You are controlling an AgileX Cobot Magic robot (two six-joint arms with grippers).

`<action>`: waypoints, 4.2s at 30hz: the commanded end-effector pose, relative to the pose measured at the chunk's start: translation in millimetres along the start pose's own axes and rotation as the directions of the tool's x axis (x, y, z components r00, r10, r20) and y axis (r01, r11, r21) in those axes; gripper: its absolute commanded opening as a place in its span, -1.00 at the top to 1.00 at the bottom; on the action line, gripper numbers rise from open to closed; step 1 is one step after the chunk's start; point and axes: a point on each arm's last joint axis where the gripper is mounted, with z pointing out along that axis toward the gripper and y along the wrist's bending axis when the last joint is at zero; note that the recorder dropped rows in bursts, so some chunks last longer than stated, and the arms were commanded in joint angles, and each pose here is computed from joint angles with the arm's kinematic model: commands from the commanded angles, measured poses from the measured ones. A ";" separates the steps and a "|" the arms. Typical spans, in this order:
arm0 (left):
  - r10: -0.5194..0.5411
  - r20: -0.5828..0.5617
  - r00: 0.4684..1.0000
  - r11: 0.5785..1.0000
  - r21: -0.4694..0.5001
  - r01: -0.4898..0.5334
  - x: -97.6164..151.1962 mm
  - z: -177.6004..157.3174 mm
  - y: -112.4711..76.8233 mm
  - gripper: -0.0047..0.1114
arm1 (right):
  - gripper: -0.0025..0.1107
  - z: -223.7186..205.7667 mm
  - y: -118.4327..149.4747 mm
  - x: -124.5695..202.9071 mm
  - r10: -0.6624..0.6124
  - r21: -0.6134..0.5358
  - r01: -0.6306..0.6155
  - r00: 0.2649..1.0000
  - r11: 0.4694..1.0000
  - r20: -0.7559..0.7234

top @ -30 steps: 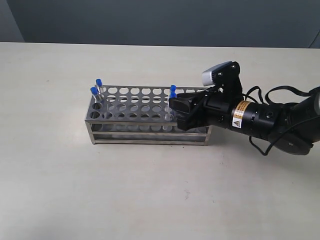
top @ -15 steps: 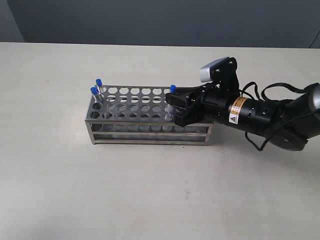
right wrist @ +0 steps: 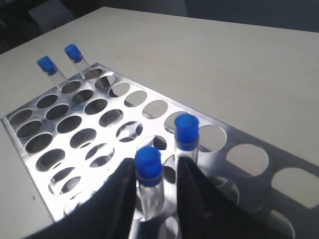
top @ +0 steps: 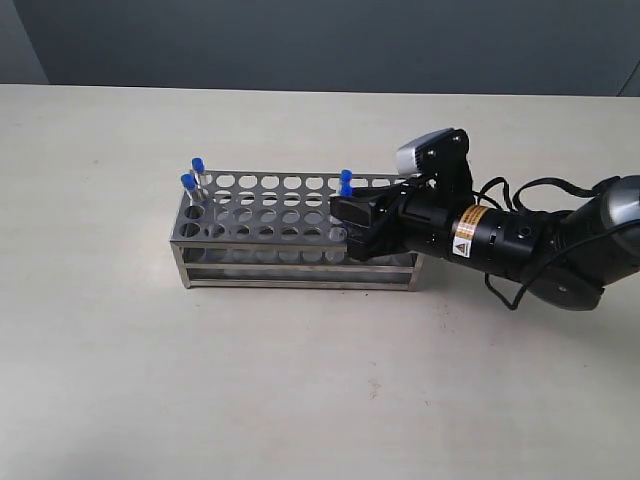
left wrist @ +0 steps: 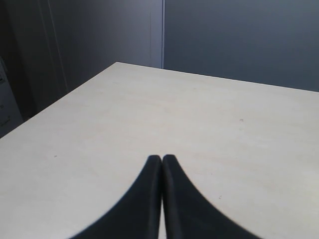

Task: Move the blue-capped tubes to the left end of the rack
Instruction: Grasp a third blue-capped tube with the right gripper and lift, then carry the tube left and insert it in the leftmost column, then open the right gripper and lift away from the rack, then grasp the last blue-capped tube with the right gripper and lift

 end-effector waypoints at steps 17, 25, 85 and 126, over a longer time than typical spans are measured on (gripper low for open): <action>-0.003 0.003 1.000 1.000 -0.002 0.003 -0.4 -0.4 0.2 0.90 | 0.97 23.1 24.1 -11.6 -0.054 0.004 0.054 0.998 0.999 -0.033; -0.003 0.003 1.000 1.000 -0.002 0.003 -0.4 -0.4 0.2 0.90 | 0.97 8.6 36.9 -51.1 -0.121 -0.014 0.123 0.990 0.992 0.077; -0.002 0.003 1.000 1.000 -0.002 0.002 -0.4 -0.4 0.2 0.90 | 0.54 128.0 100.5 -61.5 -0.361 -0.188 0.362 0.932 0.913 0.038; -0.007 0.001 1.000 1.000 -0.002 0.007 -0.2 -0.4 0.2 0.90 | 0.31 11.4 5.7 -48.1 -0.123 0.166 0.120 0.992 0.979 0.006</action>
